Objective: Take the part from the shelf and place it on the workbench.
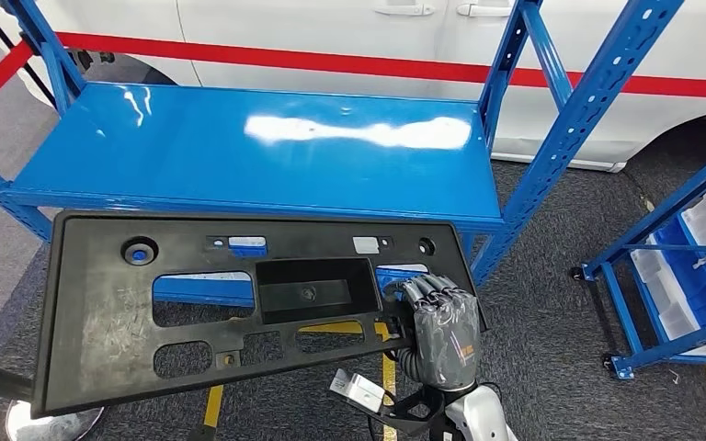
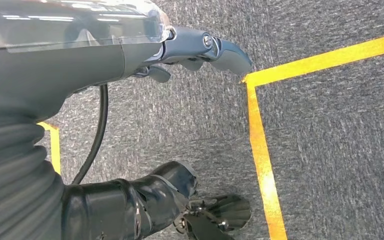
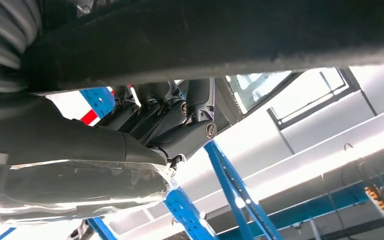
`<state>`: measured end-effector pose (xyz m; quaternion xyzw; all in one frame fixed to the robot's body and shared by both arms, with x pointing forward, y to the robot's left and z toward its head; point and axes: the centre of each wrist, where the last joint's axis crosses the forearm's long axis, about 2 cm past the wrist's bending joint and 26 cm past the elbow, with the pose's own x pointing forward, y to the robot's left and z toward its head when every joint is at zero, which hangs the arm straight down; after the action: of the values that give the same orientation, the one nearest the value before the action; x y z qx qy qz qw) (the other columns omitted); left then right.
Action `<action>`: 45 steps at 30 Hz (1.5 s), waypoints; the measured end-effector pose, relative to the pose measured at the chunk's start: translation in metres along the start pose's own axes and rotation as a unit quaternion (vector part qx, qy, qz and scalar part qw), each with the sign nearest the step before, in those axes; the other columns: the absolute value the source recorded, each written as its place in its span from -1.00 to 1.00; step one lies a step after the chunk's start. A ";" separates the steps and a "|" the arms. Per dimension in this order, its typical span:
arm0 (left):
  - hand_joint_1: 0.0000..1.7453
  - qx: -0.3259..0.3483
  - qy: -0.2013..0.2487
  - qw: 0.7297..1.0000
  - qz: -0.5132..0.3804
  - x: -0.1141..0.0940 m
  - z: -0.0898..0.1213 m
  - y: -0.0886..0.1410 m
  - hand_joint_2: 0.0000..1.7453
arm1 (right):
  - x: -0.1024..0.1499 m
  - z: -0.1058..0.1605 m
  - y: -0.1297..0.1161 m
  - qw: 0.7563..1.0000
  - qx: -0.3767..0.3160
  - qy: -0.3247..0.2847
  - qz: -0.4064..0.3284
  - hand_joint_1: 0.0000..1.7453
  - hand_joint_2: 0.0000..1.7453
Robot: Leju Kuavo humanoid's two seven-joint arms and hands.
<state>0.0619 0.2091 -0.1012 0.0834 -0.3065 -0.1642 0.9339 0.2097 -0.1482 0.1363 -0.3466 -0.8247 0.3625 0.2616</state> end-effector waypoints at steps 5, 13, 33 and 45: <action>-1.00 -0.001 0.000 1.000 0.000 0.001 0.000 -0.001 1.00 | 0.000 -0.003 0.000 1.000 -0.001 0.008 -0.016 0.96 1.00; -1.00 0.000 0.000 1.000 0.000 0.000 0.000 -0.001 1.00 | 0.001 -0.006 0.000 1.000 -0.001 0.013 -0.026 0.96 1.00; -1.00 -0.002 -0.001 1.000 0.002 0.002 0.000 -0.003 1.00 | -0.002 -0.007 0.001 0.998 0.015 0.026 -0.060 0.96 1.00; -1.00 0.003 0.001 1.000 0.000 0.000 0.000 0.000 1.00 | -0.003 -0.006 0.002 0.998 0.019 0.030 -0.056 0.96 1.00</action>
<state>0.0616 0.2092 -0.1012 0.0865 -0.3066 -0.1627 0.9338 0.2168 -0.1472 0.1381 -0.3057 -0.8272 0.3528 0.3127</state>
